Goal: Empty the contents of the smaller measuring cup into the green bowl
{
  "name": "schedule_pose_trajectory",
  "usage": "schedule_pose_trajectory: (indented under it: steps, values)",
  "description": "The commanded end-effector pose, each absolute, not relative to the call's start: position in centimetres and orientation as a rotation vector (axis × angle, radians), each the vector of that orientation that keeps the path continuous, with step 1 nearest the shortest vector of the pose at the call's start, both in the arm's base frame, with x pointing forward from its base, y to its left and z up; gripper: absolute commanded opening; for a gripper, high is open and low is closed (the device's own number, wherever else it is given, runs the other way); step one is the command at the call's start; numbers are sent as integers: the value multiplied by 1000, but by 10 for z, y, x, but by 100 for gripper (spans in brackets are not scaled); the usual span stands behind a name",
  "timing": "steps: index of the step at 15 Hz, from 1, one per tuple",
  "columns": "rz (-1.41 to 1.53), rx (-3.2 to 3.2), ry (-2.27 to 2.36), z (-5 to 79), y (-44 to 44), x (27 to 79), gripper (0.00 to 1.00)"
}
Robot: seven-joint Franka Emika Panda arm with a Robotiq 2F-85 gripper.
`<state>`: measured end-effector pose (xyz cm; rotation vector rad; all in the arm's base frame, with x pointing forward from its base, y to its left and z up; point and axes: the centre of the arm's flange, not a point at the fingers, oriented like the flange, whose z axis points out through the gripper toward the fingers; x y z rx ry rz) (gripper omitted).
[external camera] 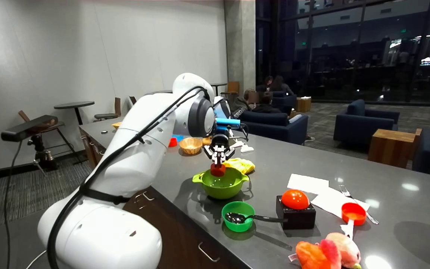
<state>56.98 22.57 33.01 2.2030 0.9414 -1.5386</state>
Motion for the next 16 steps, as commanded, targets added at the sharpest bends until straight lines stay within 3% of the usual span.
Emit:
schedule_pose_trajectory:
  steps: [1, 16]
  values:
    - [-1675, 2102, 937, 321, 237, 603, 4]
    - [-1937, 1785, 945, 302, 261, 614, 4]
